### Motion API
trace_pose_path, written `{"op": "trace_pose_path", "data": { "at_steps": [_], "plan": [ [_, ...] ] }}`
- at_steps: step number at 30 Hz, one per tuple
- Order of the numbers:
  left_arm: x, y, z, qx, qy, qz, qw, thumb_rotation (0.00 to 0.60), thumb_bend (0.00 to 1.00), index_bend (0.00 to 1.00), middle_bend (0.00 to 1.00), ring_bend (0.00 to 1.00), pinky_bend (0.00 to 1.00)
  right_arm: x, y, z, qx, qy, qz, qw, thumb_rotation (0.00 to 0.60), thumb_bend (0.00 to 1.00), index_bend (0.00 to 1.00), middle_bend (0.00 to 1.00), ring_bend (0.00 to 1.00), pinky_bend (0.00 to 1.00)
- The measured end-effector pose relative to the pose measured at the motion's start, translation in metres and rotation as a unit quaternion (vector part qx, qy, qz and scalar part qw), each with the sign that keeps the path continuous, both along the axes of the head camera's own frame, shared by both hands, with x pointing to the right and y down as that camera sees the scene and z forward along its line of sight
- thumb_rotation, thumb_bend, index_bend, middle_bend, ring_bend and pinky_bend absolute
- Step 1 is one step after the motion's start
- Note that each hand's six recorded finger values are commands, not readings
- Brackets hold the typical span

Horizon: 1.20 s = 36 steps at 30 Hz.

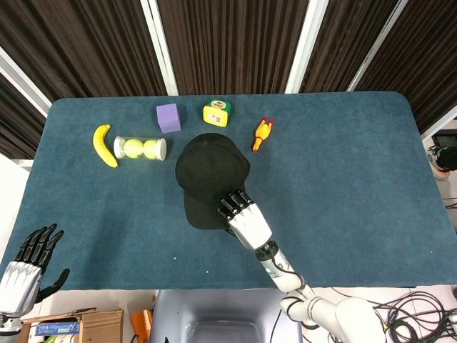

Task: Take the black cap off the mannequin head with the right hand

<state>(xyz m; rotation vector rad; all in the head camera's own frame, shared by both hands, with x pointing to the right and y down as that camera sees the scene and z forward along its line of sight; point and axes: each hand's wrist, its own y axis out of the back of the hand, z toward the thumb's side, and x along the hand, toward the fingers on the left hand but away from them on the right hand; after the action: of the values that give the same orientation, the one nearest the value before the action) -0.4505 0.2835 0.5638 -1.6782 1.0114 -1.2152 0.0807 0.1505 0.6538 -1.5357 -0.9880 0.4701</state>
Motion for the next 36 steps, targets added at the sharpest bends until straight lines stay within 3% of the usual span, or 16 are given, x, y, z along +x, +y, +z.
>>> {"op": "trace_pose_path", "data": {
  "at_steps": [5, 11, 26, 36],
  "plan": [
    [0.0, 0.0, 0.0, -0.001, -0.001, 0.0, 1.0, 0.6, 0.35, 0.0, 0.0, 0.02, 0.11, 0.003, -0.005, -0.008, 0.016, -0.012, 0.002, 0.9998, 0.6, 0.3, 0.87, 0.67, 0.52, 0.63],
    [0.0, -0.001, -0.001, -0.002, -0.002, 0.001, 1.0, 0.6, 0.35, 0.0, 0.0, 0.02, 0.11, 0.0, -0.016, -0.023, 0.063, -0.015, -0.006, 0.9979, 0.6, 0.32, 0.94, 0.72, 0.56, 0.68],
    [-0.004, -0.001, -0.002, -0.002, -0.003, -0.007, 1.0, 0.6, 0.35, 0.0, 0.0, 0.02, 0.11, -0.004, -0.068, -0.056, 0.163, 0.02, 0.0, 0.9864, 0.6, 0.43, 1.0, 0.79, 0.64, 0.78],
    [-0.005, -0.001, -0.001, -0.004, -0.002, -0.008, 1.0, 0.6, 0.35, 0.0, 0.0, 0.02, 0.11, 0.011, -0.099, -0.081, 0.236, 0.059, 0.017, 0.9698, 0.6, 0.43, 1.0, 0.8, 0.64, 0.79]
  ]
}}
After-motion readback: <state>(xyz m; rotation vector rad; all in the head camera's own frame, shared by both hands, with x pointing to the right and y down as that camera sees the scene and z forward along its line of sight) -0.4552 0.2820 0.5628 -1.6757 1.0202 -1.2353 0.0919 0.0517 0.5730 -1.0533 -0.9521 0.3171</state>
